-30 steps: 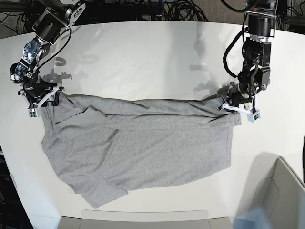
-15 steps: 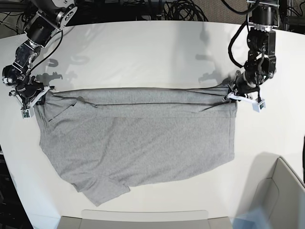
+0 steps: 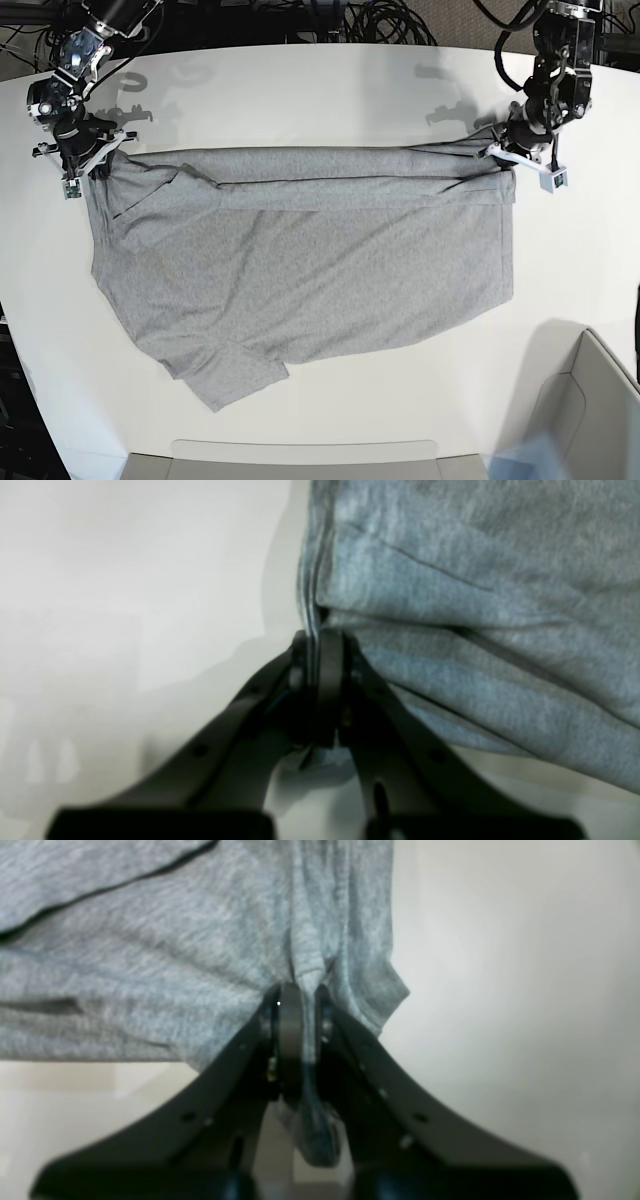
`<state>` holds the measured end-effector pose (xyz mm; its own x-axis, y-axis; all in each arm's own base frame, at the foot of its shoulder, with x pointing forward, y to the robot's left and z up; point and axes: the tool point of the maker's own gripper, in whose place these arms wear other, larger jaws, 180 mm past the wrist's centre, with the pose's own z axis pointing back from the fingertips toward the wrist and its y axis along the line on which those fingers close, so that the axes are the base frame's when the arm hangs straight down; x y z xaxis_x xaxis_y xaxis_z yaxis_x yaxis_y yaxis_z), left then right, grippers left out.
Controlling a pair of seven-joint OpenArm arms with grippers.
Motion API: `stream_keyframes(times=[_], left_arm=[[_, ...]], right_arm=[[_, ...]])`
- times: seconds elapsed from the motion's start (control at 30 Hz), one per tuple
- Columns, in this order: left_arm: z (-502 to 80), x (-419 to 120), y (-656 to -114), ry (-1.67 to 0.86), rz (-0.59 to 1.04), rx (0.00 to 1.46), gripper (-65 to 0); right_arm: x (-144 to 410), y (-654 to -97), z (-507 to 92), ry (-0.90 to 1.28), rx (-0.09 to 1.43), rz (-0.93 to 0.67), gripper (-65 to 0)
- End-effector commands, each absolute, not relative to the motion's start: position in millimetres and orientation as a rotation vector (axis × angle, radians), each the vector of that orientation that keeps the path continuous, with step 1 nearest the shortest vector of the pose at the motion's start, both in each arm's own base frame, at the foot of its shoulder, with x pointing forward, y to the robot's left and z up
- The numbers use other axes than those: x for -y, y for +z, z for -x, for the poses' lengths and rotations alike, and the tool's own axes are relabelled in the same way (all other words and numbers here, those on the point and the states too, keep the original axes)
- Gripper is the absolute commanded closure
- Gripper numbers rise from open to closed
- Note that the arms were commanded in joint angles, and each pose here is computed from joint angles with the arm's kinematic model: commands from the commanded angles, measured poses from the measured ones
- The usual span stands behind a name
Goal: Fold the T-shirt properly
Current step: 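Drag the folded edge back toward the robot with both grippers, release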
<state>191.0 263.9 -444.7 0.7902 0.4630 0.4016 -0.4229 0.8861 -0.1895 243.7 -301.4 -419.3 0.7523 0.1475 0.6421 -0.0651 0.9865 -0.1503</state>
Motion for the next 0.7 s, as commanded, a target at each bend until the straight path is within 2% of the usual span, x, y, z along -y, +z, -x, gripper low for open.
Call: stream_keyframes(times=[0.0,0.33,0.67], left_arm=[[-159,-275,-456,0.479,0.035,0.341,0.0],[-89,-297,-467,0.435,-0.057,0.207,0.0],[-40,-325,-465,0.373,-0.162,0.2,0.0]], right_arm=[[308,-439,-210,0.135,0.548,0.151,-2.9],[346,-445,-148,-0.03,0.475,0.216,-2.9],[348,-453,-116,-0.049,0.415,0.22,-2.9]])
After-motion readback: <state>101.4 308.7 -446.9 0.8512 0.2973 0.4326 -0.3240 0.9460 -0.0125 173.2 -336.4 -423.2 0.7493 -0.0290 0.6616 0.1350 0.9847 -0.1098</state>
